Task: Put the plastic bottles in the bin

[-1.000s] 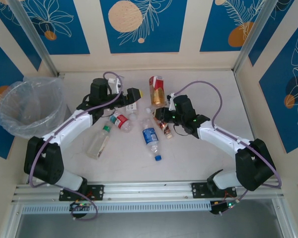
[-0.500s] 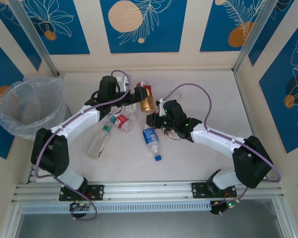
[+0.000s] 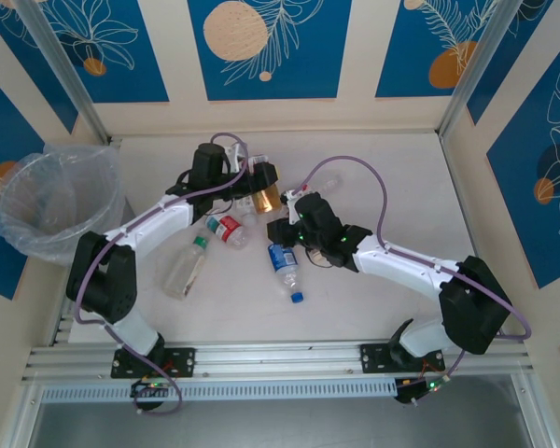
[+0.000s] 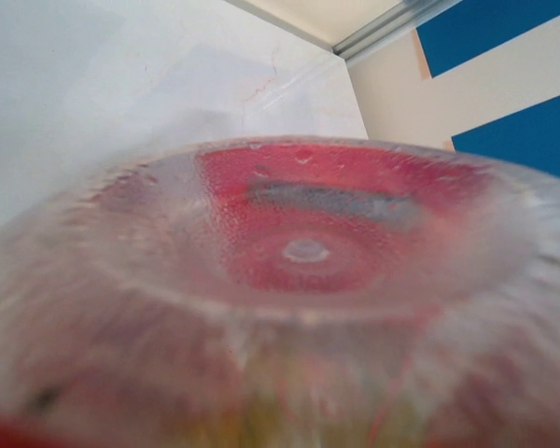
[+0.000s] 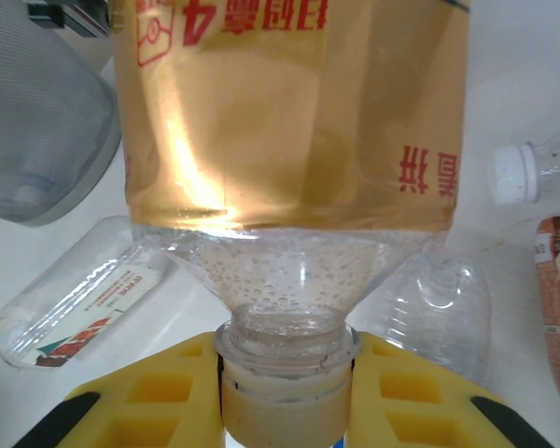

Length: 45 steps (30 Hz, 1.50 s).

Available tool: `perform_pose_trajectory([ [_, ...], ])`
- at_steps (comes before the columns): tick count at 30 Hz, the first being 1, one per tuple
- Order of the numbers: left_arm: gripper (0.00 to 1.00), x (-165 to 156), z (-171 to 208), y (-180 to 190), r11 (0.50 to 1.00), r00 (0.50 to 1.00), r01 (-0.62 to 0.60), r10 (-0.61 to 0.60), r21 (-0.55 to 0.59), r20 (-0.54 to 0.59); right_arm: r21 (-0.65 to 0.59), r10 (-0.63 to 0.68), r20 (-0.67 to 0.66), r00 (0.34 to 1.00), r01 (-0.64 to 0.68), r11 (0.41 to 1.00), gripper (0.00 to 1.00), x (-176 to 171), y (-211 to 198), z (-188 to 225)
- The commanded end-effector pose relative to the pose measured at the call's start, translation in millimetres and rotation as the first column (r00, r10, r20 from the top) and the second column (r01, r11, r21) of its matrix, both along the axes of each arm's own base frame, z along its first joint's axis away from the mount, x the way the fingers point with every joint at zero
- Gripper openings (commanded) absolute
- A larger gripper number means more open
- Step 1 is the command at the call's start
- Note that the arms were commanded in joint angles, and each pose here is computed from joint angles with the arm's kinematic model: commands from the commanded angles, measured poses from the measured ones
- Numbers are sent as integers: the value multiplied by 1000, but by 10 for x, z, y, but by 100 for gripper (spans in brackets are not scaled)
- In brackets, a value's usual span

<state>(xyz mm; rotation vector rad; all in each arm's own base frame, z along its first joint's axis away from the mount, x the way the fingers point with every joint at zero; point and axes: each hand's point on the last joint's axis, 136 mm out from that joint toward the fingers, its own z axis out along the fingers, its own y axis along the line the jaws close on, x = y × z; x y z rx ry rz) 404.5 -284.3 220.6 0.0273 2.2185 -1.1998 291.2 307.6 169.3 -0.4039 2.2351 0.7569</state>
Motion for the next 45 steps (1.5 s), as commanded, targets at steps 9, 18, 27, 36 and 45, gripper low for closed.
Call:
perform_pose_trajectory([
  [9, 75, -54, 295, 58, 1000, 995, 19, -17, -24, 102, -33, 12, 48, 999, -11, 999, 28, -12, 21, 52],
  [18, 59, -62, 319, 63, 1000, 993, 25, -24, -13, 114, -18, 33, 60, 998, -32, 999, 39, -64, 13, 86],
  [27, 58, -63, 313, 87, 1000, 994, 13, -12, -8, 107, 36, 43, 58, 997, -45, 998, 64, -91, -54, 188],
  [36, 58, -30, 292, 133, 1000, 995, -5, 5, 1, 95, 9, 113, 31, 993, -113, 994, 80, -245, -194, 211],
  [45, 58, 18, 274, 269, 997, 993, -69, 66, 28, 99, 23, -153, 103, 983, 152, 988, 100, -18, -706, 331],
])
